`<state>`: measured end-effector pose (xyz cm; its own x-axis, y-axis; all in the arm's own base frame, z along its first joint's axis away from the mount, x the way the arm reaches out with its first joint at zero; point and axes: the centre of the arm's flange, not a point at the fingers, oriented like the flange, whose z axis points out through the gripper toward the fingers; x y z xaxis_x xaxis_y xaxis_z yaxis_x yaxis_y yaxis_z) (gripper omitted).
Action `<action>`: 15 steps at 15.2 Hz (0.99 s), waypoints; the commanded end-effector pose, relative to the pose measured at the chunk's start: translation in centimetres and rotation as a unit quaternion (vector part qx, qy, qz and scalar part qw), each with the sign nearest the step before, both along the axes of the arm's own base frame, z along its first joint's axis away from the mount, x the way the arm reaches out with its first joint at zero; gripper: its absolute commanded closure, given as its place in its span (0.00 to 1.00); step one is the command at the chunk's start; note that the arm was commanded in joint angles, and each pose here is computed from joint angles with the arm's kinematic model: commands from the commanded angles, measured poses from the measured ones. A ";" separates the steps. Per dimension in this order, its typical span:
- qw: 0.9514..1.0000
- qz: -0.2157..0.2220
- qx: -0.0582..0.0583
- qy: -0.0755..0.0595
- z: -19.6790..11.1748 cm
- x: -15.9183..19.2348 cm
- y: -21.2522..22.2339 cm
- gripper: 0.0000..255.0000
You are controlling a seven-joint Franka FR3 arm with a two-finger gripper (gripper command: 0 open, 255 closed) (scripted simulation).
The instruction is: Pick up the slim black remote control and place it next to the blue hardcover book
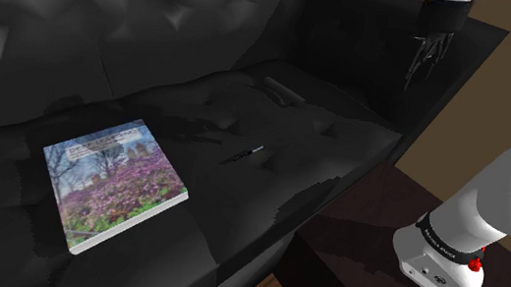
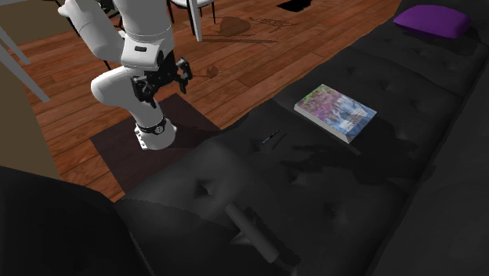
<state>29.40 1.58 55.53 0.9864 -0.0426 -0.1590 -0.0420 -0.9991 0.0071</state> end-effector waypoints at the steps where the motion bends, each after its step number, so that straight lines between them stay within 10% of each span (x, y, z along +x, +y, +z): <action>1: 1.000 0.000 0.000 0.000 0.0 0.0 0.0 0.00; 15: 1.000 -0.014 0.018 -0.015 -9.3 15.4 -2.3 0.00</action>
